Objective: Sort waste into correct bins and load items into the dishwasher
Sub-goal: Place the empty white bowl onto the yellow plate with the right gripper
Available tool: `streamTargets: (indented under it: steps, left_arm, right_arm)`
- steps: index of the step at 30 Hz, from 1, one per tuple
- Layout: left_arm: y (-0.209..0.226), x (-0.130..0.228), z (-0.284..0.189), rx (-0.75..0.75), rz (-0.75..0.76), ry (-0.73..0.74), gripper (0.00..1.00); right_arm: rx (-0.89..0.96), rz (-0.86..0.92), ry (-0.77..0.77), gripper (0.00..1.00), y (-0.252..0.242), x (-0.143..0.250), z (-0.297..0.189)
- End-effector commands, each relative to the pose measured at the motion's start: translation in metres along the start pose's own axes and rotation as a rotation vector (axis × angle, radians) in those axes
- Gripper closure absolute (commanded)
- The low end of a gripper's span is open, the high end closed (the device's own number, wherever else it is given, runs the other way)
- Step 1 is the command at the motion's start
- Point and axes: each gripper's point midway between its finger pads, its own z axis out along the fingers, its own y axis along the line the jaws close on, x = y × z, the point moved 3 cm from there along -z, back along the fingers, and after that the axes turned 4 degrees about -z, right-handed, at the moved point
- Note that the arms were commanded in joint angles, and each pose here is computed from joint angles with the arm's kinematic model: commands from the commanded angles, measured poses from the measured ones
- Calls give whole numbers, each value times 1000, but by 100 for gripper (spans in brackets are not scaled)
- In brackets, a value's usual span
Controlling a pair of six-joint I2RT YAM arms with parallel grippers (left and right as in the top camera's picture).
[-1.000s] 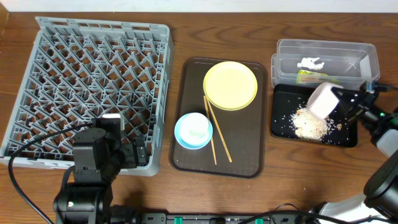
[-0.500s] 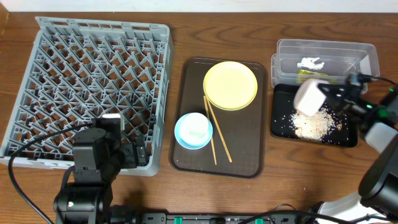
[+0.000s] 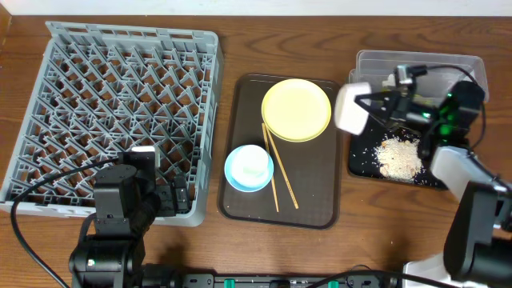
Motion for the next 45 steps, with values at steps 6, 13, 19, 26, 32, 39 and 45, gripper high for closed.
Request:
streamTargets:
  steps: [6, 13, 19, 26, 32, 39, 45]
  left_arm:
    - [-3, -7, -6, 12, -12, -24, 3]
    - [-3, -7, -6, 12, -12, -24, 3]
    - [-3, -7, -6, 12, -12, -24, 3]
    - [-3, -7, -6, 12, -12, -24, 3]
    - [-3, -7, -6, 12, -12, -24, 3]
    - [-3, -7, -6, 12, -12, -24, 3]
    - [-3, -7, -6, 12, -12, -24, 3]
  right_arm:
    - [-22, -176, 16, 99, 44, 5, 65]
    - [70, -371, -139, 99, 45, -11, 96]
    - [277, -469, -79, 99, 28, -8, 123]
    - [759, -727, 134, 99, 23, 0, 127]
    - [947, -975, 260, 99, 16, 15, 137]
    - [965, -1037, 467, 99, -40, 45, 166]
    - [1006, -943, 591, 99, -101, 67, 172]
